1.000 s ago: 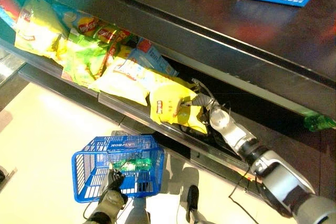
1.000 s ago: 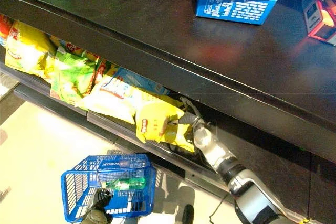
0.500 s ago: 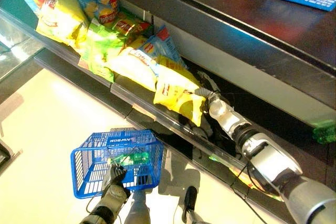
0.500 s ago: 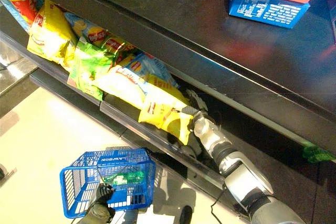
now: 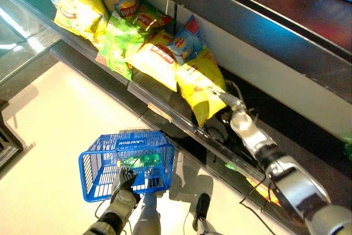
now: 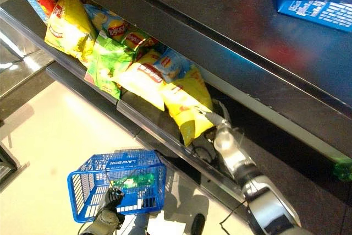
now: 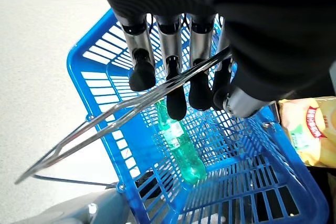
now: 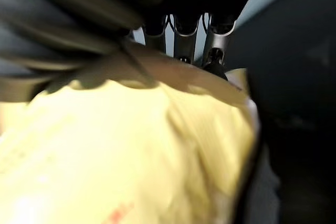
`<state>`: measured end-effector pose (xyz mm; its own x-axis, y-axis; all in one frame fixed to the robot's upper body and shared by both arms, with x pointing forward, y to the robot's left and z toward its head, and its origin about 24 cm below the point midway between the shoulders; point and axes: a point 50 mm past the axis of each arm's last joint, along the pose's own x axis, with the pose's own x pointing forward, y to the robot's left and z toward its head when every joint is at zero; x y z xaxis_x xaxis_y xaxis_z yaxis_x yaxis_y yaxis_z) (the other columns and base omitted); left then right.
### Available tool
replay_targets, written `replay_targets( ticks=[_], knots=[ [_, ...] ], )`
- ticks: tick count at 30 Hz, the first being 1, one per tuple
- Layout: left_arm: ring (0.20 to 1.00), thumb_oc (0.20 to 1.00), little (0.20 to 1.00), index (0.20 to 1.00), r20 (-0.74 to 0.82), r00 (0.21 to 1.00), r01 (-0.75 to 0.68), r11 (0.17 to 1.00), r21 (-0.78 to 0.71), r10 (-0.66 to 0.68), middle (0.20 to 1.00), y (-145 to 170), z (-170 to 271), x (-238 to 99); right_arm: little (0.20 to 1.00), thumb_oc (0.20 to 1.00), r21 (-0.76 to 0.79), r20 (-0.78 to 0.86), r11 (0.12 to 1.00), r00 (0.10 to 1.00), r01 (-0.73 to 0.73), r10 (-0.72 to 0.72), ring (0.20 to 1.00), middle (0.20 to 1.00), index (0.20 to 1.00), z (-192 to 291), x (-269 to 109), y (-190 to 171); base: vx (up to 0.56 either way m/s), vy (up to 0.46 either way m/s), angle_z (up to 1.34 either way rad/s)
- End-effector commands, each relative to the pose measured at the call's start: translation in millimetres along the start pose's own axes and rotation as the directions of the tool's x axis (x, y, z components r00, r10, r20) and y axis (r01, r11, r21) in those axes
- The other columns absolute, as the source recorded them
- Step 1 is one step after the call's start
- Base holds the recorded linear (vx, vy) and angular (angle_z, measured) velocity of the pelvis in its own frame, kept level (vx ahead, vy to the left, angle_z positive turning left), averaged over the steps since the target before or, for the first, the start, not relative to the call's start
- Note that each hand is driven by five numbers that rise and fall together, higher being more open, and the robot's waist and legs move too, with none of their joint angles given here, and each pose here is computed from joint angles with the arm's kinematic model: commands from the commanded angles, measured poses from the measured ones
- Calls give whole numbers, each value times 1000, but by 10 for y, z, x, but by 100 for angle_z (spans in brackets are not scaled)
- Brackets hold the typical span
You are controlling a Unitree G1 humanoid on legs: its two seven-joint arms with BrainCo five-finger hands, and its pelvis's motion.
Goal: Pick up the snacks into the basket
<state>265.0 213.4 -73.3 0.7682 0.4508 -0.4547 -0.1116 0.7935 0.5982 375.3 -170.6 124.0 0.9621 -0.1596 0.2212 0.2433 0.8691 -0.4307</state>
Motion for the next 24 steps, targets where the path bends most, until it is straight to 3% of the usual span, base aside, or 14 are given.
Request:
replay_targets(
  ticks=[1, 2, 9, 13, 18, 24],
  knots=[
    [200, 200, 200, 200, -92, 995, 29, 999, 39, -25, 200, -112, -257, -89, 200, 200, -15, -205, 1000, 978, 24, -27, 200, 200, 200, -502, -186, -74, 0, 0, 0],
    [200, 200, 200, 200, -114, 993, 21, 999, 34, -17, 200, -67, -332, -89, 200, 200, -11, -212, 996, 973, 94, -94, 200, 200, 200, -595, -245, -299, 0, 0, 0],
    [200, 200, 200, 200, -156, 988, 21, 999, 33, -15, 200, -1, -481, -105, 200, 200, 79, -198, 965, 952, 251, -232, 200, 200, 200, -638, -343, -758, 4, -8, -5],
    [200, 200, 200, 200, -175, 984, 26, 999, 41, -19, 200, 38, -559, -114, 200, 200, 150, -76, 938, 950, 312, -303, 200, 200, 200, -448, -443, -1101, 8, -8, -8],
    [200, 200, 200, 200, -203, 979, 31, 999, 40, -23, 200, 58, -643, -132, 200, 200, 230, 7, 933, 958, 278, -287, 200, 200, 200, -344, -650, -1234, 16, -10, -9],
    [200, 200, 200, 200, -261, 964, 50, 998, 31, -40, 200, 89, -826, -183, 200, 200, 364, 29, 923, 989, 125, -145, 200, 200, 200, -392, -1071, -1141, 19, -12, -22]
  ],
)
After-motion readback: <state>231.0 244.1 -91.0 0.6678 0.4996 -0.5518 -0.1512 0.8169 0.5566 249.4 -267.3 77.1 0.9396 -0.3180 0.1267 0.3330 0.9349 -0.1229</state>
